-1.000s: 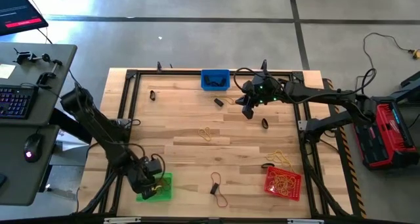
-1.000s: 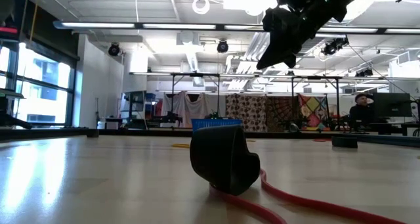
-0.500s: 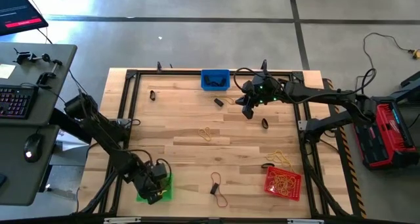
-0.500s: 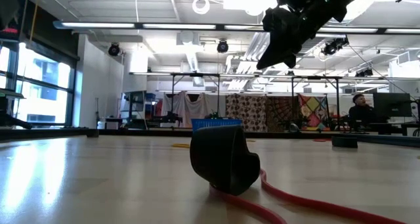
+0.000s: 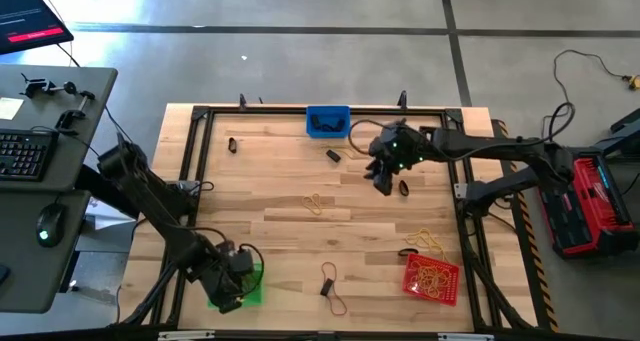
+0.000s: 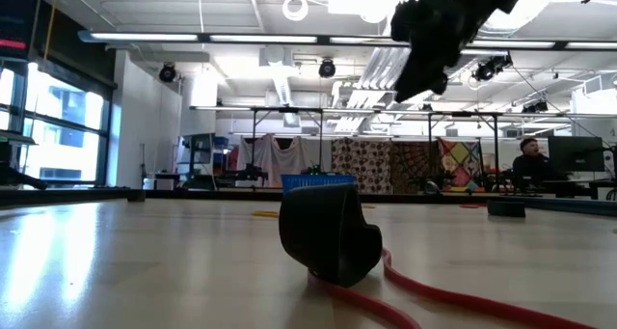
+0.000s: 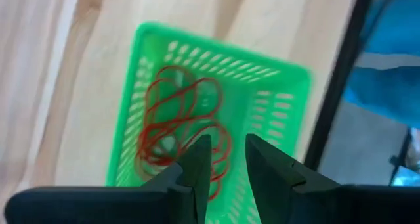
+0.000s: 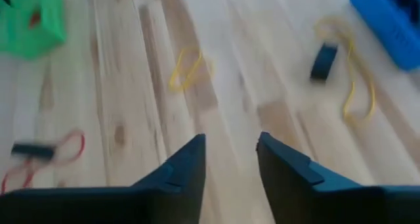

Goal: Sort rubber bands into baskets
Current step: Put the yellow rubber band into the red basket

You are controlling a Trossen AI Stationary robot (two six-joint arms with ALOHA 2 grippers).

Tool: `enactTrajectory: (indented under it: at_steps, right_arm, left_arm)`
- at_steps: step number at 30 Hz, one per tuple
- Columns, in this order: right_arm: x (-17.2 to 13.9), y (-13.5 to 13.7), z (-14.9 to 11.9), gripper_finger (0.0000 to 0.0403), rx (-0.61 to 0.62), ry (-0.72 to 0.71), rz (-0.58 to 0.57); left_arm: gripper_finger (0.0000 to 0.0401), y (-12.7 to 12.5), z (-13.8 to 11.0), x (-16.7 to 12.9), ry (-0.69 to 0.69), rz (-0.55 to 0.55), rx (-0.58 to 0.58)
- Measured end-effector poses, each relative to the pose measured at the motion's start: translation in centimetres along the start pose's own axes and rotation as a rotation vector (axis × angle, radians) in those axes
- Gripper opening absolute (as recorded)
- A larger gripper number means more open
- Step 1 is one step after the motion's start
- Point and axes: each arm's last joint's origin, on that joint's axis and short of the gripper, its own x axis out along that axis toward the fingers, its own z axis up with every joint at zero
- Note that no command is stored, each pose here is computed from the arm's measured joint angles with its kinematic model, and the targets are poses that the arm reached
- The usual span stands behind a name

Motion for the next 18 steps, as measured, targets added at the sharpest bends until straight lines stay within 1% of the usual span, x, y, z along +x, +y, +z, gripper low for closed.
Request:
enactTrajectory:
  at_steps: [4,7,10,13,15,18]
  right_arm:
    - [-0.6,1.7,-1.0,0.0152,-0.024,0.145,0.007]
    - [-0.7,2.9,-2.5,0.0155,-0.019,0.286,0.008]
    - [-0.8,4.0,-4.3,0.0156,-0.051,0.422,0.009]
    - [-0.4,4.8,-6.1,0.0156,-0.057,0.498,0.016]
    - [0.1,5.2,-7.3,0.0156,-0.058,0.539,0.029]
    - [1.1,5.4,-9.5,0.0156,-0.058,0.609,0.025]
  left_arm:
    - [0.0069,-0.1,0.3,-1.0,-0.065,-0.033,0.003]
    - [0.0039,0.2,0.6,-2.4,-0.153,-0.046,0.007]
    - [0.0008,0.5,0.8,-3.9,-0.255,-0.055,0.012]
    - [0.0005,0.8,1.1,-5.2,-0.341,-0.063,0.012]
    - [0.0002,0.9,1.2,-5.6,-0.388,-0.096,0.006]
    - [0.0001,1.2,1.3,-5.5,-0.453,-0.164,-0.015]
